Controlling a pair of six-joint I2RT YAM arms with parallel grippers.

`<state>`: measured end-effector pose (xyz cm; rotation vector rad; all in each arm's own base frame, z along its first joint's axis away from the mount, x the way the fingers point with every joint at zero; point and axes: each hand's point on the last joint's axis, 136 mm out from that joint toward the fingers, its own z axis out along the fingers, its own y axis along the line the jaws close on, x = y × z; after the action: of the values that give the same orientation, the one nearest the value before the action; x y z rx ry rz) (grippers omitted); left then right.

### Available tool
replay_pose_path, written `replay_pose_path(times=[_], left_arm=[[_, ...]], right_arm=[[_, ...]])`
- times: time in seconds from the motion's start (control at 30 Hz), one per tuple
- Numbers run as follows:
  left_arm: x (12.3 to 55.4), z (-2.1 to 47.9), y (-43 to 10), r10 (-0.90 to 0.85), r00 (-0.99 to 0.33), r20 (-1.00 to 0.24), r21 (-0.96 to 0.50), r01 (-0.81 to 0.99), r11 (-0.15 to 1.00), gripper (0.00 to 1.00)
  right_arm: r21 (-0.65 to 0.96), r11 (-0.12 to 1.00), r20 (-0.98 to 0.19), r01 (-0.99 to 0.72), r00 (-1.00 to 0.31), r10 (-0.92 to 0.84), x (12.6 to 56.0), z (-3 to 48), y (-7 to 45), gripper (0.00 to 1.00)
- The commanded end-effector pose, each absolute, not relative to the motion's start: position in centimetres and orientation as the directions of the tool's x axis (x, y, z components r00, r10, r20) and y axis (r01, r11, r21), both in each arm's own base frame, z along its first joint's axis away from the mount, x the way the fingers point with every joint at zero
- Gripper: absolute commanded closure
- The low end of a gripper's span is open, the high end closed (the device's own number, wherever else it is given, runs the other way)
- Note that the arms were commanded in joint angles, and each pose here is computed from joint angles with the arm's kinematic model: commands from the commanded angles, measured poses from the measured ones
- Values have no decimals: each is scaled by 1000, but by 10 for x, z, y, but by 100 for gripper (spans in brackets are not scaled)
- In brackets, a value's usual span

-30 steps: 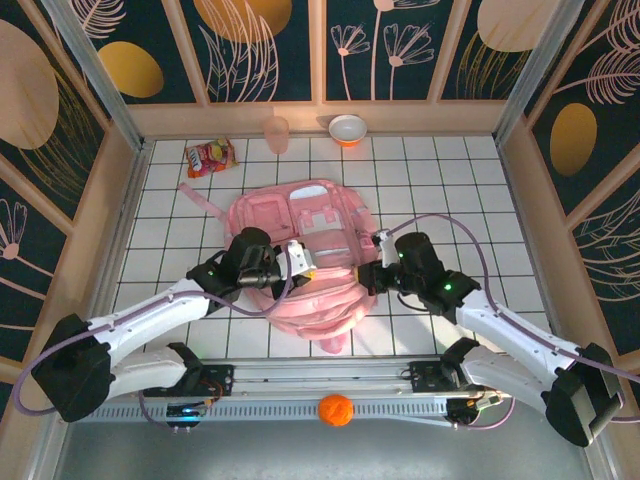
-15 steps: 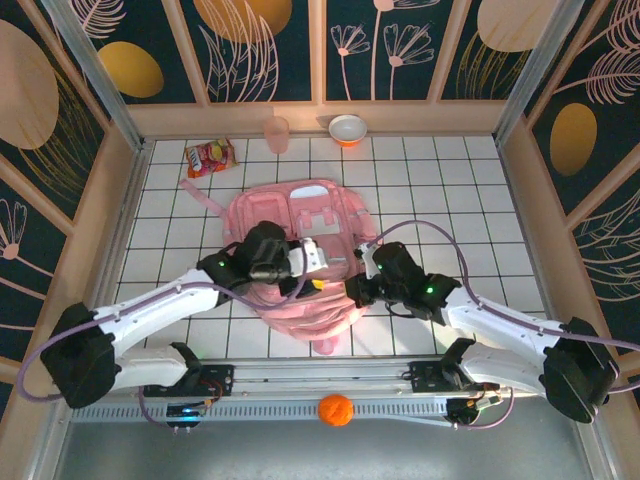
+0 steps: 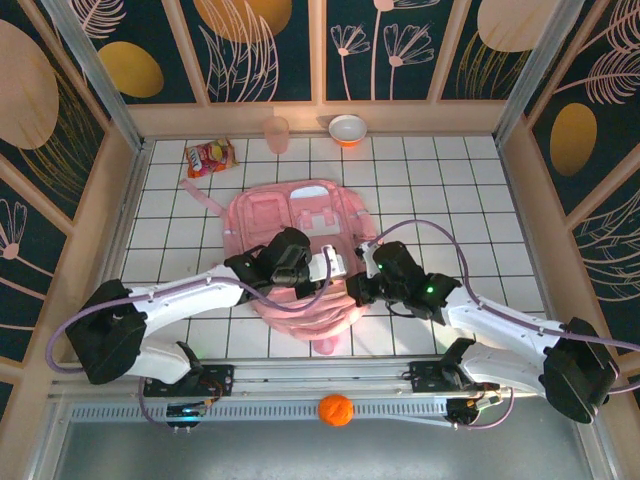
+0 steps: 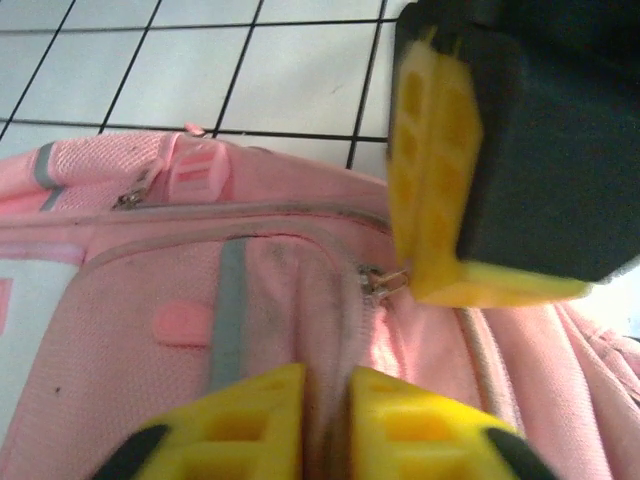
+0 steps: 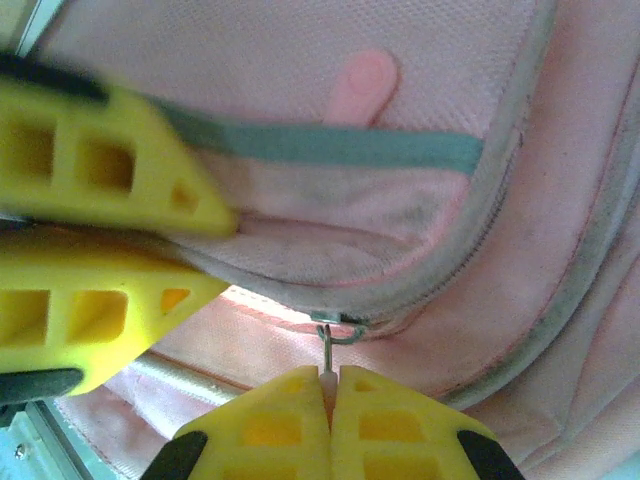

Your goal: Pack books, pencil case, and school supplies into a backpack

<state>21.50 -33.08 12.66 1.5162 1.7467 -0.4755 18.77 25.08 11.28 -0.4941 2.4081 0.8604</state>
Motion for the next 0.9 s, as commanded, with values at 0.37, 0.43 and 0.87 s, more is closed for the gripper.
replay_pose_path(times=[0.37, 0.43, 0.87], left_arm=[[175, 140, -313, 589, 164, -791, 259, 963, 79, 100], [168, 139, -314, 584, 191, -789, 257, 966, 32, 100], [156, 132, -315, 581, 280, -765, 282, 955, -89, 100]], right_arm=[[499, 754, -671, -427, -741, 24, 254, 140, 216, 100], [501, 744, -683, -441, -730, 27, 261, 143, 221, 100], [496, 723, -688, -481, -725, -11, 290, 137, 245, 100]])
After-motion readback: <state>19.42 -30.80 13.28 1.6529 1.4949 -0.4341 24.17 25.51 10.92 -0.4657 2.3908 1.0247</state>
